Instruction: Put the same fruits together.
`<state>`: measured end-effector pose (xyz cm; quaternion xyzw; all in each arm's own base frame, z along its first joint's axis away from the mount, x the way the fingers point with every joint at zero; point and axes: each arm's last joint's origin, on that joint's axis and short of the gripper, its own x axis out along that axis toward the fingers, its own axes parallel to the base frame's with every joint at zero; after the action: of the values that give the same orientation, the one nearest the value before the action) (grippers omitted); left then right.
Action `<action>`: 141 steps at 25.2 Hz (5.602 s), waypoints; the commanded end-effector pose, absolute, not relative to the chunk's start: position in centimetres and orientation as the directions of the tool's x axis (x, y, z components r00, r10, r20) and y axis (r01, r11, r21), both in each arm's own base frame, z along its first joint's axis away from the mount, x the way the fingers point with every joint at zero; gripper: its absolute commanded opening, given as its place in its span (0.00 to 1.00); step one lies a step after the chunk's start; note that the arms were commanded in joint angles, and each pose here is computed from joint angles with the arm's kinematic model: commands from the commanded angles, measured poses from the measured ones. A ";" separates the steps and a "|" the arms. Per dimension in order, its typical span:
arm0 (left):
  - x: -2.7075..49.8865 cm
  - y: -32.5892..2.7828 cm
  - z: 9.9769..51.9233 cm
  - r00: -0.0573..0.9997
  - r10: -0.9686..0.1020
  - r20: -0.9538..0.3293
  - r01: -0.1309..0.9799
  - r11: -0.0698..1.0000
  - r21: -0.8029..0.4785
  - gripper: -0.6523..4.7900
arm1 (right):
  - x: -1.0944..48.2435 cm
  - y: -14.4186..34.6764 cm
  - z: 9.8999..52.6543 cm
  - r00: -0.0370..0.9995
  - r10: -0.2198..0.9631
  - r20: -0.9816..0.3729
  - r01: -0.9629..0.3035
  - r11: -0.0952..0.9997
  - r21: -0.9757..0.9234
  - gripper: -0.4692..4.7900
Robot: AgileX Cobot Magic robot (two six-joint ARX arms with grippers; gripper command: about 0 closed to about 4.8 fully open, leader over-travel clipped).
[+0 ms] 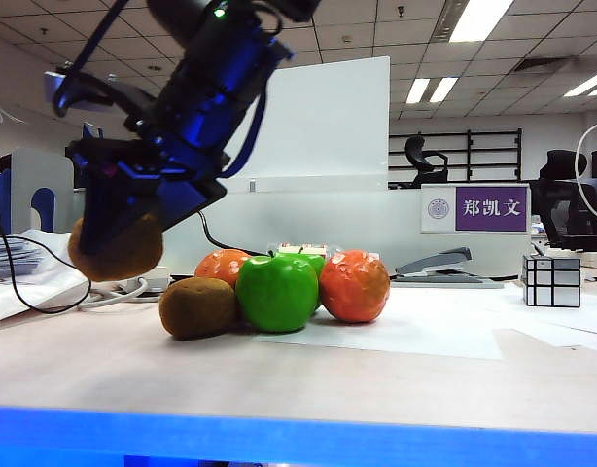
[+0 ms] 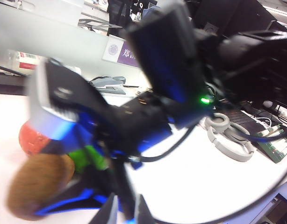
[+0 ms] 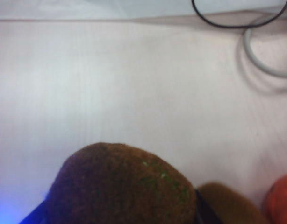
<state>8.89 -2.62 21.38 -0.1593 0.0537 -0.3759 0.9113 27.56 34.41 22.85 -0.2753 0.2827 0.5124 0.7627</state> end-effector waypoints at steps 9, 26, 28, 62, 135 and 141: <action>8.7 -2.6 21.6 0.709 -0.704 0.032 0.675 0.664 -0.322 0.24 | 24.3 29.8 20.9 0.380 0.621 -0.685 -0.893 0.439 -0.097 0.08; 8.7 -2.6 21.5 0.712 -0.702 0.025 0.670 0.668 -0.324 0.23 | 25.6 28.4 18.5 0.503 0.556 -0.662 -0.808 0.574 -0.132 0.08; 8.7 -2.6 21.5 0.712 -0.702 0.025 0.670 0.668 -0.324 0.24 | 25.7 28.6 17.7 0.496 0.550 -0.673 -0.809 0.574 -0.127 0.08; 8.7 -2.6 21.4 0.711 -0.703 0.016 0.668 0.668 -0.327 0.23 | 25.8 29.1 16.8 0.488 0.551 -0.677 -0.800 0.593 -0.094 1.00; 8.8 -2.4 20.4 0.772 -0.633 -0.065 0.590 0.750 -0.300 0.23 | 32.3 17.5 17.8 0.639 0.441 -0.630 -0.570 0.821 -0.003 1.00; 8.9 -2.4 20.4 0.775 -0.628 -0.065 0.586 0.753 -0.300 0.23 | 32.6 17.6 17.9 0.653 0.447 -0.611 -0.569 0.822 -0.007 1.00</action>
<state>8.85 -2.40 20.25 -0.1346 0.0875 -0.3264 0.9315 32.39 17.43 17.41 -0.1059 0.3238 0.2766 0.8986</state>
